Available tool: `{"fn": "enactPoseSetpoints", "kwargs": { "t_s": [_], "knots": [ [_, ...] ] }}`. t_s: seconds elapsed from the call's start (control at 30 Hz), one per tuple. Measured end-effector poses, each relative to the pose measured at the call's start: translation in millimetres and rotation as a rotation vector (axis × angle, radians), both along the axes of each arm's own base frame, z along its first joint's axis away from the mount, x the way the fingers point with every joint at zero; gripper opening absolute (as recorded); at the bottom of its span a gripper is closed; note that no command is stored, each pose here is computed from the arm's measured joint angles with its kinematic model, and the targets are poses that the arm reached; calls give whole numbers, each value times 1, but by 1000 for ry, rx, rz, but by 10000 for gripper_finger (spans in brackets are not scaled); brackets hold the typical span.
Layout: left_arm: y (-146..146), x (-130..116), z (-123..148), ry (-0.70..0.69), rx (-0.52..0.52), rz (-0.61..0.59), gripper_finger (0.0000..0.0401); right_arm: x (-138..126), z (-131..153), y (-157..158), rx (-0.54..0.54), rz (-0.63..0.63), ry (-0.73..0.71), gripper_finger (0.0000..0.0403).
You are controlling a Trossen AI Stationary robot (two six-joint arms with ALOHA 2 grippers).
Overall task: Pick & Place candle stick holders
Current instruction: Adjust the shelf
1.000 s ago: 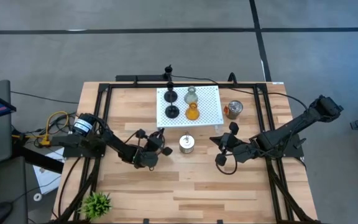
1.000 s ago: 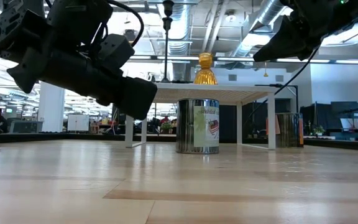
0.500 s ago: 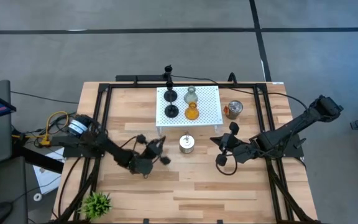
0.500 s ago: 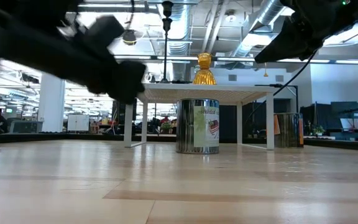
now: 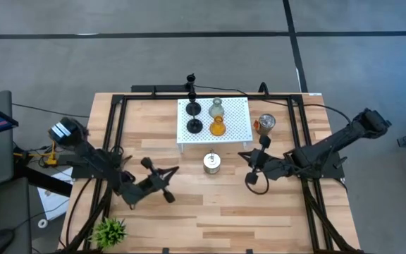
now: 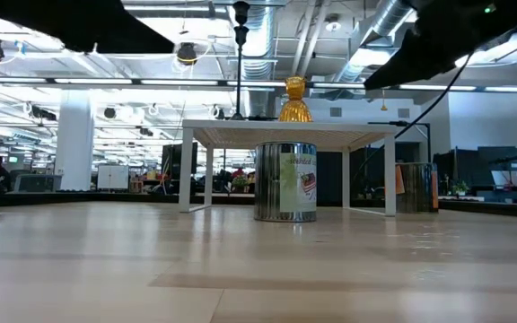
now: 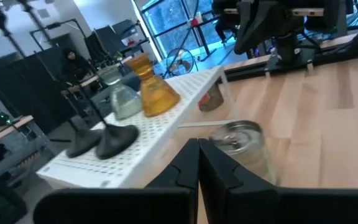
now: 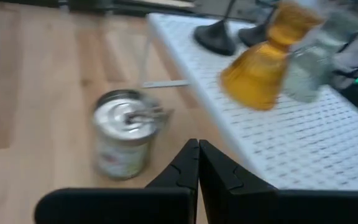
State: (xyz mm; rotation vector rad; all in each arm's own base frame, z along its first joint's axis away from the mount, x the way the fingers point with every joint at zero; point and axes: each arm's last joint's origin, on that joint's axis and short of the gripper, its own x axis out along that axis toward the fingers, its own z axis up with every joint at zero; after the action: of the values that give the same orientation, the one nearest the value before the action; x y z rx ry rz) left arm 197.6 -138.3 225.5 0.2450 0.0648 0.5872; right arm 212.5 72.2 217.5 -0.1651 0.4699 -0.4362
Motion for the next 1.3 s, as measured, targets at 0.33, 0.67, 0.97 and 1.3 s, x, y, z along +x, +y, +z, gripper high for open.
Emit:
{"fn": "enactPoseSetpoints", "kwargs": {
  "t_s": [0.33,0.67,0.97,1.3],
  "knots": [
    [36,-35,18,-167,-174,16,3,8,3,-34,-6,-257,-74,0],
    [47,-38,32,-192,-116,-136,4,9,2,-39,-64,-204,-4,0],
    [41,-33,26,-137,-47,-197,5,9,17,0,-143,9,-102,0],
    [41,-30,24,-157,-90,-200,6,7,31,18,-250,128,-167,0]
  ]
}}
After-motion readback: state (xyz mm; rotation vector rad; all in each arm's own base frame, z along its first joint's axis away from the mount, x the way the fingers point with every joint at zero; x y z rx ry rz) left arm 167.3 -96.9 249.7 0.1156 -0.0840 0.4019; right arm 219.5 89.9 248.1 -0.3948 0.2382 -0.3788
